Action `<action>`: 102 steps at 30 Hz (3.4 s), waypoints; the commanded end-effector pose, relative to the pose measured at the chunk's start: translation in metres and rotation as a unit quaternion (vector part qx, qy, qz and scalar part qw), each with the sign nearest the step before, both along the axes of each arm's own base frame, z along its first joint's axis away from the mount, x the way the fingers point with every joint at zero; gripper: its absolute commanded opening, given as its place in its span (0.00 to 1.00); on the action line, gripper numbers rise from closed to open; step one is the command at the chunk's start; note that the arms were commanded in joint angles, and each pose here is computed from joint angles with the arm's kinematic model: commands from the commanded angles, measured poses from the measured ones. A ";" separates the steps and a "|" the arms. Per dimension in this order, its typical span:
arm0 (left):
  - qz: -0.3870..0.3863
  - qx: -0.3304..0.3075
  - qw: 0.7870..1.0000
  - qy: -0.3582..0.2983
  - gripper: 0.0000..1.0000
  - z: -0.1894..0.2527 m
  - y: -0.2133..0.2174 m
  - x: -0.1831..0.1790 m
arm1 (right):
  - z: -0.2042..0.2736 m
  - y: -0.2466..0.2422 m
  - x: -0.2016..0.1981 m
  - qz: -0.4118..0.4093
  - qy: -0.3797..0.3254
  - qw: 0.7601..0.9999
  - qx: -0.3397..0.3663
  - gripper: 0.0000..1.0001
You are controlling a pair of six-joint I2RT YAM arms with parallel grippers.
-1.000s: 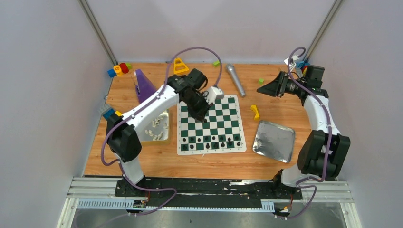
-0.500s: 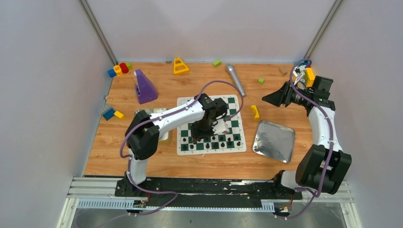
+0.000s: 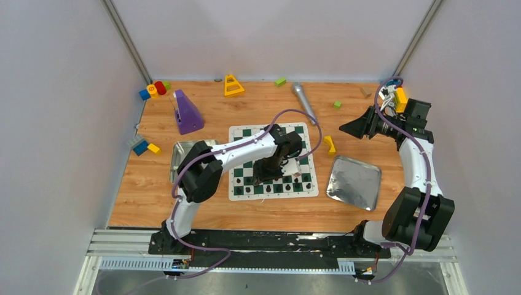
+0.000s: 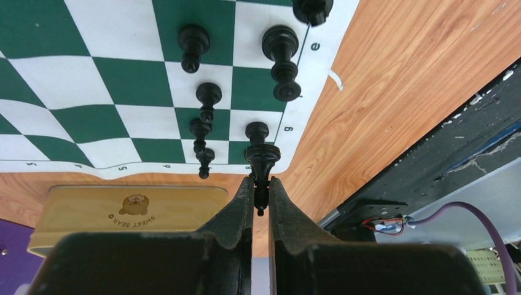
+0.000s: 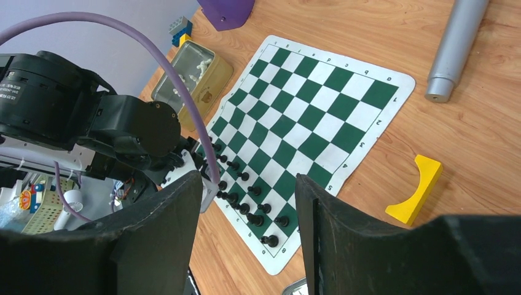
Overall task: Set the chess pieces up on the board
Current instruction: Place the chess piece on the chessboard.
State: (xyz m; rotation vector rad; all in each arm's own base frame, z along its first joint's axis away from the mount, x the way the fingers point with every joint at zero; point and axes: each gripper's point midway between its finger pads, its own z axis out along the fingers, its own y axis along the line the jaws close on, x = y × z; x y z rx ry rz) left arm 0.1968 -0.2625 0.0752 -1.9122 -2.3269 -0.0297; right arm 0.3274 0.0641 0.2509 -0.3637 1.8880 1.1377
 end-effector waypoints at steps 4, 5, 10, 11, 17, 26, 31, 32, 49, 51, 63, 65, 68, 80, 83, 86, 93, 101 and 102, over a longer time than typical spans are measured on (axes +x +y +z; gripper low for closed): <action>0.003 0.009 1.000 0.002 0.04 -0.005 -0.011 -0.003 | 0.003 0.001 -0.006 0.014 -0.024 1.000 0.001 0.57; 0.004 0.011 1.000 0.004 0.04 -0.007 -0.012 -0.004 | 0.004 0.001 -0.006 0.015 -0.024 1.000 0.002 0.57; 0.003 0.017 1.000 0.007 0.04 -0.012 -0.014 -0.006 | 0.004 0.001 -0.007 0.017 -0.024 1.000 0.004 0.57; 0.003 0.019 1.000 0.007 0.04 -0.013 -0.014 -0.006 | 0.005 0.002 -0.007 0.018 -0.025 1.000 0.004 0.57; 0.005 0.022 1.000 0.008 0.04 -0.017 -0.016 -0.005 | 0.005 0.001 -0.008 0.018 -0.024 1.000 0.006 0.57; 0.005 0.028 1.000 0.005 0.04 -0.021 -0.017 -0.004 | 0.005 0.001 -0.009 0.020 -0.024 0.999 0.009 0.57; 0.005 0.027 1.000 0.005 0.04 -0.022 -0.018 -0.003 | 0.004 0.002 -0.009 0.022 -0.023 0.999 0.011 0.57; 0.006 0.028 1.000 0.005 0.04 -0.023 -0.018 -0.003 | 0.005 0.002 -0.009 0.022 -0.024 0.999 0.011 0.57; 0.004 0.045 0.999 0.004 0.06 -0.031 -0.015 -0.001 | 0.006 0.000 -0.010 0.021 -0.024 0.999 0.015 0.57; 0.003 0.047 0.999 0.000 0.06 -0.031 -0.014 0.000 | 0.006 0.000 -0.010 0.021 -0.023 0.999 0.016 0.57; 0.003 0.050 0.999 0.004 0.09 -0.034 -0.015 0.000 | 0.005 -0.001 -0.010 0.022 -0.021 0.999 0.018 0.57; 0.001 0.050 0.999 0.006 0.09 -0.034 -0.015 -0.002 | 0.006 0.000 -0.010 0.022 -0.022 0.999 0.018 0.57; 0.000 0.050 0.999 0.009 0.10 -0.035 -0.016 -0.004 | 0.005 -0.001 -0.010 0.022 -0.021 0.999 0.019 0.57; -0.002 0.052 0.999 0.007 0.20 -0.035 -0.018 -0.003 | 0.005 -0.001 -0.011 0.022 -0.020 0.999 0.021 0.57; -0.001 0.049 0.999 0.000 0.24 -0.033 -0.019 0.000 | 0.005 -0.001 -0.011 0.022 -0.020 0.999 0.021 0.57; 0.000 0.045 0.999 -0.004 0.27 -0.033 -0.022 0.002 | 0.005 -0.001 -0.011 0.022 -0.020 0.999 0.021 0.57; 0.002 0.034 0.999 -0.014 0.34 -0.027 -0.027 0.005 | 0.004 -0.001 -0.011 0.022 -0.018 0.999 0.022 0.57; 0.002 -0.001 0.999 -0.043 0.47 0.000 -0.032 0.011 | 0.004 -0.002 -0.010 0.021 -0.018 0.999 0.021 0.57; 0.003 -0.012 0.999 -0.051 0.47 0.008 -0.033 0.012 | 0.005 -0.001 -0.010 0.020 -0.018 0.999 0.020 0.57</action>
